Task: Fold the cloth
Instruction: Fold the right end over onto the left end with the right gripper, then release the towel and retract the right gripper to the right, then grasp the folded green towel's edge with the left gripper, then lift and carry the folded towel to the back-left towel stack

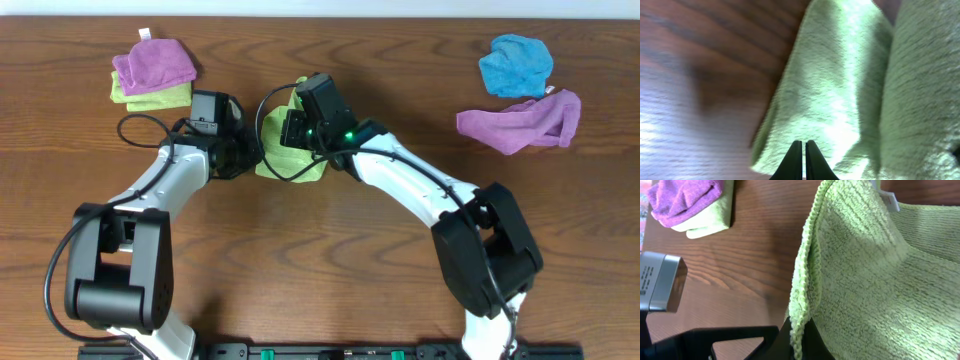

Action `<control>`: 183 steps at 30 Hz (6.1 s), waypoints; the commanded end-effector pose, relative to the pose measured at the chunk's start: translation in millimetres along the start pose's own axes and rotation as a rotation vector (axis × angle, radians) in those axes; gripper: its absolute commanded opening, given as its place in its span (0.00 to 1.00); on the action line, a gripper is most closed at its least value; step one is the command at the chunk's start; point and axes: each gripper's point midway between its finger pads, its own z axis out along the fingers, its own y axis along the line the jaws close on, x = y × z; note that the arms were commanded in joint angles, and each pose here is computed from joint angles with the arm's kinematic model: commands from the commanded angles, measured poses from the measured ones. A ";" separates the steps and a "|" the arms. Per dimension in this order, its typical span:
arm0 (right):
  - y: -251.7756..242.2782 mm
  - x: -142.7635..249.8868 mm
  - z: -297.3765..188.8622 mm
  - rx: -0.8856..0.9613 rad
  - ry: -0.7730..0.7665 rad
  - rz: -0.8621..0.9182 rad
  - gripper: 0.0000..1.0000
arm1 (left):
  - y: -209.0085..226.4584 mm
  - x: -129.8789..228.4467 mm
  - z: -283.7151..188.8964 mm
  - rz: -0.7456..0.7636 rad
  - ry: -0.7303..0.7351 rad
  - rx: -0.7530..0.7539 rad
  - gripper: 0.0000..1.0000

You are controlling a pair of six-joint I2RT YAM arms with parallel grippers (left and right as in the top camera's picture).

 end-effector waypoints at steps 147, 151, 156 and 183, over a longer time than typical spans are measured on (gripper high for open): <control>-192.0 74.2 -352.8 0.392 -0.260 -0.020 0.99 | -45.7 -71.4 -14.2 -0.123 -0.202 0.026 0.06; -192.0 74.2 -352.8 0.392 -0.260 -0.020 0.99 | -57.2 -131.1 -64.1 -0.147 -0.318 0.064 0.06; -191.9 74.1 -352.9 0.392 -0.260 -0.020 0.99 | -52.7 -181.1 -106.0 -0.173 -0.468 0.065 0.06; -192.0 74.2 -352.8 0.392 -0.260 -0.020 0.99 | 29.1 -307.6 -101.7 -0.232 -0.726 -0.037 0.06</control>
